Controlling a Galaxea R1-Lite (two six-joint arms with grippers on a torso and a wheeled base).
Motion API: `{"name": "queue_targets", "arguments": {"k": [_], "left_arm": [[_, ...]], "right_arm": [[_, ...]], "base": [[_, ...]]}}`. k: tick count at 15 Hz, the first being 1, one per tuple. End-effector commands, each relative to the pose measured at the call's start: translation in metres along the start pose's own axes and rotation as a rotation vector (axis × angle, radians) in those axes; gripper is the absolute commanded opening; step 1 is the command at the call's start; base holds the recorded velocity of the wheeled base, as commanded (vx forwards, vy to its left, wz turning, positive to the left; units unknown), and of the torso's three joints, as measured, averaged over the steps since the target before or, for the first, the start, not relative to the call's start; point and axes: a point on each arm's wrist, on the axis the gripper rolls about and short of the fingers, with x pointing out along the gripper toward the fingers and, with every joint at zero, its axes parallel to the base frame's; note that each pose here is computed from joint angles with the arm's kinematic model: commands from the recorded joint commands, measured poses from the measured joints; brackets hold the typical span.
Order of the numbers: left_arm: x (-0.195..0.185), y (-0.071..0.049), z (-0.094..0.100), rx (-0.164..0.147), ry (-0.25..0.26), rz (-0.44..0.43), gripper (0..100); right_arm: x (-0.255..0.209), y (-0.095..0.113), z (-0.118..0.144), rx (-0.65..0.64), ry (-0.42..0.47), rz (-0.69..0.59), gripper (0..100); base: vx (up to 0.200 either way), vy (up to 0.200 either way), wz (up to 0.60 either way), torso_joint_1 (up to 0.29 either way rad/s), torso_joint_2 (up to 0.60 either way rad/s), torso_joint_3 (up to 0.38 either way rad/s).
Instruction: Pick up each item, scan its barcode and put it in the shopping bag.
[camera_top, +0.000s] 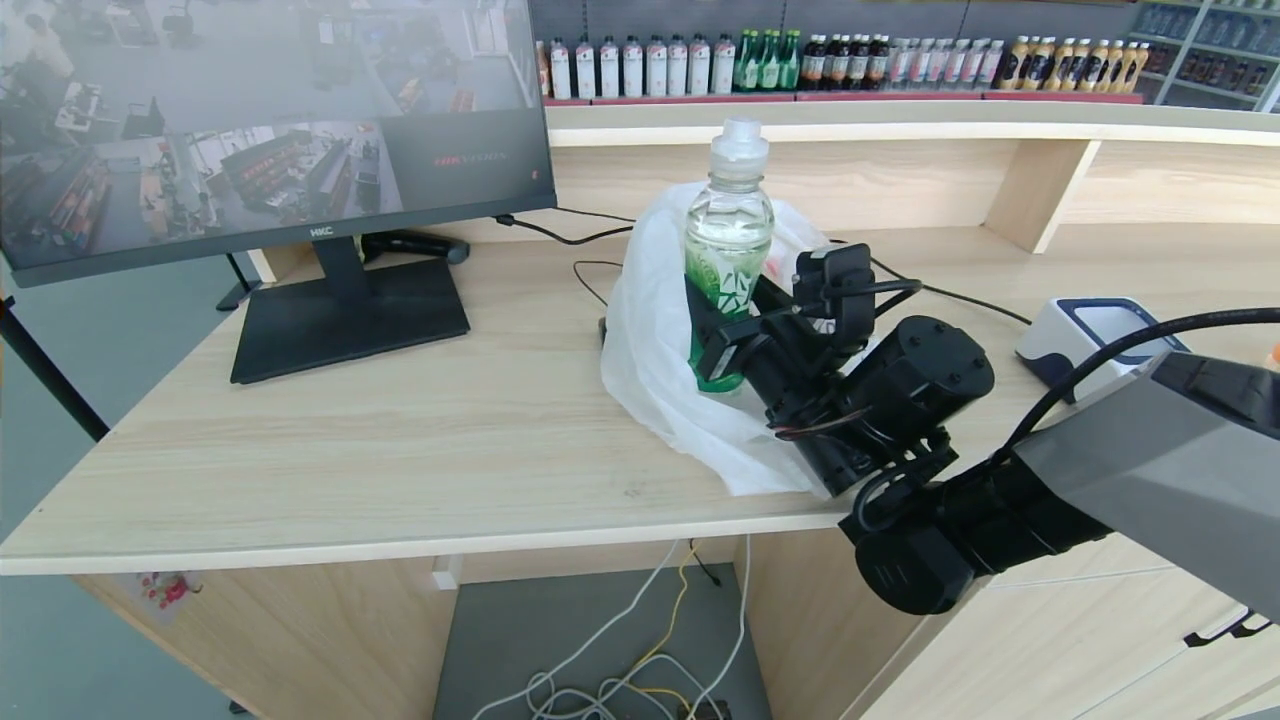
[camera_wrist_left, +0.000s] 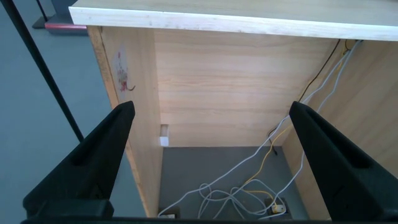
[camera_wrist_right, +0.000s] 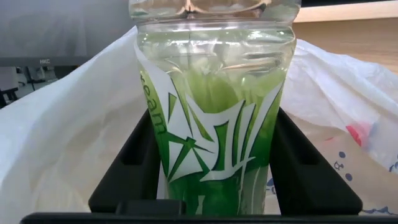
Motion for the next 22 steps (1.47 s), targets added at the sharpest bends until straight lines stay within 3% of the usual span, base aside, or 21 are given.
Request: {"name": "queue_targets", "arguments": {"k": [1,2,3,10,15,22], "left_arm": [[0.000,0.000,0.000,0.000,0.000,0.000,100],[0.000,0.000,0.000,0.000,0.000,0.000,100],[0.000,0.000,0.000,0.000,0.000,0.000,100],[0.000,0.000,0.000,0.000,0.000,0.000,100],[0.000,0.000,0.000,0.000,0.000,0.000,100],[0.000,0.000,0.000,0.000,0.000,0.000,100]], "right_arm": [[0.000,0.000,0.001,0.000,-0.002,0.000,0],[0.000,0.000,0.002,0.000,-0.004,0.001,0],[0.000,0.000,0.005,0.000,-0.010,0.000,100],[-0.012,0.004,0.013,0.009,0.014,0.011,100],[-0.031,0.000,0.052,0.028,-0.017,0.007,100],[-0.066,-0.001,0.087,0.046,-0.019,0.022,100]], "base": [[0.000,0.000,0.00,0.000,0.00,0.000],[0.000,0.000,0.00,0.000,0.00,0.000],[0.000,0.000,0.00,0.000,0.00,0.000],[0.000,0.000,0.00,0.000,0.00,0.000],[0.000,0.000,0.00,0.000,0.00,0.000],[0.000,0.000,0.00,0.000,0.00,0.000]]}}
